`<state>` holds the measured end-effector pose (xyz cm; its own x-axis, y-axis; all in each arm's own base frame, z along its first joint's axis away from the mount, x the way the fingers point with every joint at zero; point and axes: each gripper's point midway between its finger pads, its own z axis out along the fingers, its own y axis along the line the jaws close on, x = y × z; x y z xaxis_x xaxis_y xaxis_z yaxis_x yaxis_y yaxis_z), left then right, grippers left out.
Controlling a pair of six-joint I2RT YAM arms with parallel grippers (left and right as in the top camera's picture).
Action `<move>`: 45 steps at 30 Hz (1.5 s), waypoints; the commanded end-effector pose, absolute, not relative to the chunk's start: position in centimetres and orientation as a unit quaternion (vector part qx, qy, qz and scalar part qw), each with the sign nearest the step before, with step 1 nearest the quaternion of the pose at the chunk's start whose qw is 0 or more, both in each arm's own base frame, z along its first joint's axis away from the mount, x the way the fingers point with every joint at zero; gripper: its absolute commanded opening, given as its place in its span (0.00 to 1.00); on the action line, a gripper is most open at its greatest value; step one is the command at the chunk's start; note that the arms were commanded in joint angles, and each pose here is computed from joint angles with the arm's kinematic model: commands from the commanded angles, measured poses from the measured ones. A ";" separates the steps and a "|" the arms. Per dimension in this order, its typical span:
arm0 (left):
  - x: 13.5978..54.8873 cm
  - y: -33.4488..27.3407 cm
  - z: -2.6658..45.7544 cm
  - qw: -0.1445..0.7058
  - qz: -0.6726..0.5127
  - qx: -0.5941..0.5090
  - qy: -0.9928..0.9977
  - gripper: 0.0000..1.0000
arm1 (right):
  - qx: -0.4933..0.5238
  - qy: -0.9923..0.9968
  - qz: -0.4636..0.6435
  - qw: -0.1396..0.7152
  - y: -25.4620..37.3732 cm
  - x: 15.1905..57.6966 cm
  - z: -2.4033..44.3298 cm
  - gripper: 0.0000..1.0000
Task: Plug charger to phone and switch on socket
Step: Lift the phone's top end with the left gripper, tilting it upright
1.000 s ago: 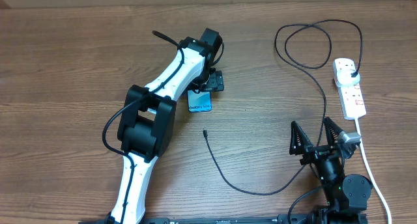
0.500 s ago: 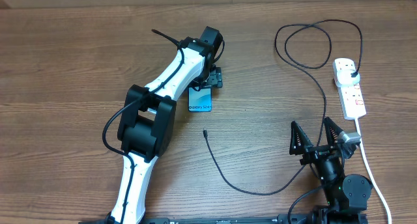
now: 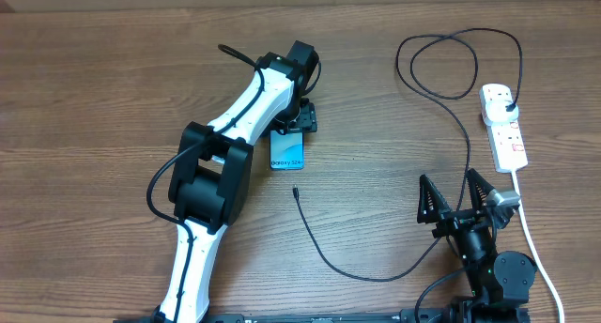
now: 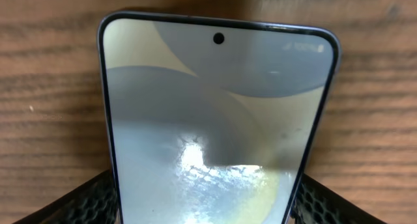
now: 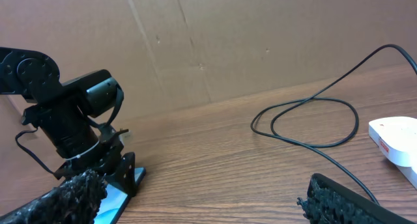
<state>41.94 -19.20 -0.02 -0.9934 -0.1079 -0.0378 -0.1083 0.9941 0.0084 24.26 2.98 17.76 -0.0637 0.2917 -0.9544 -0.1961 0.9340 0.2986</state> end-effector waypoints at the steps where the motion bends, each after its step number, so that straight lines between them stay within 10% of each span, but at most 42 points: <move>1: 38.7 -19.3 -3.8 -0.053 0.018 -0.045 0.997 0.93 | 0.031 0.706 0.180 0.684 3.1 24.2 17.6 1.00; 36: 38.4 -19.2 -3.8 -0.058 0.018 -0.011 0.998 1.00 | 0.031 0.706 0.180 0.684 3.1 24.2 17.6 1.00; 45: 38.1 -19.1 -4.1 -0.062 0.020 -0.011 0.998 0.86 | 0.031 0.706 0.180 0.684 3.1 24.2 17.6 1.00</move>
